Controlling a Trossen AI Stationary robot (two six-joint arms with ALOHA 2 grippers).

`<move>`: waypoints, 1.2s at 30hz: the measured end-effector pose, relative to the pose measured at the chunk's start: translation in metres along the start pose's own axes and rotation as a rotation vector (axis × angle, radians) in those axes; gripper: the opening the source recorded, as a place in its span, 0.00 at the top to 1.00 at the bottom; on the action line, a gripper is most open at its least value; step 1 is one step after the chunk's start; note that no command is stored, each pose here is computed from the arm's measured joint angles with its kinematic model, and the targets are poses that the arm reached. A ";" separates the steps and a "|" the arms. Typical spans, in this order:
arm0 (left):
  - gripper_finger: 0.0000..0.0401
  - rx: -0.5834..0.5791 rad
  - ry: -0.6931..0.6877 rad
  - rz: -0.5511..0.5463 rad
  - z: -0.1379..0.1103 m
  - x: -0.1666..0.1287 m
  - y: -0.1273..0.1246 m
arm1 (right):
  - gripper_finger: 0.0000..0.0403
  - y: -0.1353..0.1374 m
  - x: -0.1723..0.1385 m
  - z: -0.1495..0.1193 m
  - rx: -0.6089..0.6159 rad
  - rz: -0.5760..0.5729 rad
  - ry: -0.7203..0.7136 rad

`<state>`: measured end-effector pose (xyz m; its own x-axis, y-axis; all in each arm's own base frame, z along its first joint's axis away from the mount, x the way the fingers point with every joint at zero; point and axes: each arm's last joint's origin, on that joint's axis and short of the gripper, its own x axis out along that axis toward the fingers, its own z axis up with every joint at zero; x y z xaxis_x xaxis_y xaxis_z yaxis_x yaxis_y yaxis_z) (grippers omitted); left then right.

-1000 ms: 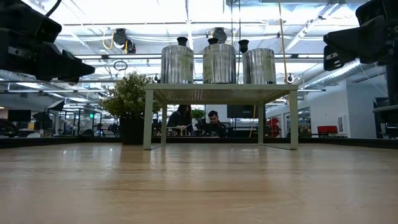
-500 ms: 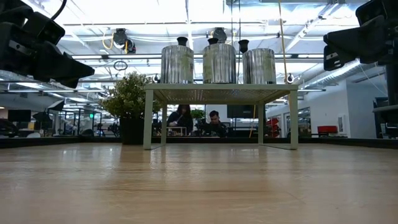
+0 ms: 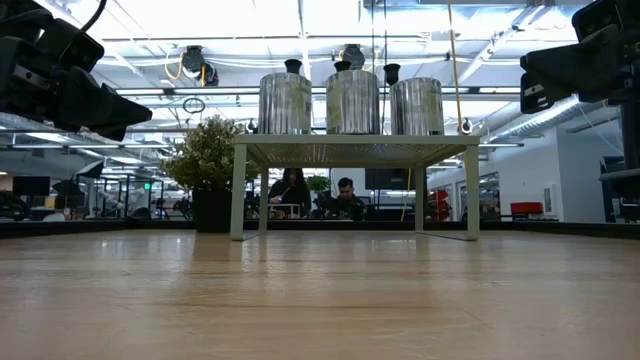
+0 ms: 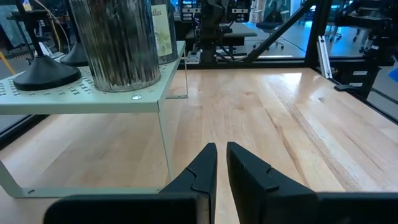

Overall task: Pick & Place candle stick holders
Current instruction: Return to Home Position

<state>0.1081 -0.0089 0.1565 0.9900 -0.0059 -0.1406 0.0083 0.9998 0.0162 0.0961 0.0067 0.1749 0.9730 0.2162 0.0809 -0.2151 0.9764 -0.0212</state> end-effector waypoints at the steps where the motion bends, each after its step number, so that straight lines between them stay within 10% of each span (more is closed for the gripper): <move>1: 0.89 0.000 0.000 0.000 0.000 0.000 0.000 | 0.95 0.000 0.000 0.000 0.000 0.000 0.000; 36: 0.89 0.001 -0.015 0.001 0.001 0.000 0.000 | 0.95 0.000 0.000 0.000 0.000 0.001 0.000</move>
<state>0.1083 -0.0089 0.1576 0.9921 -0.0049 -0.1254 0.0070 0.9998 0.0171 0.0961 0.0068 0.1750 0.9729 0.2168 0.0809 -0.2158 0.9762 -0.0210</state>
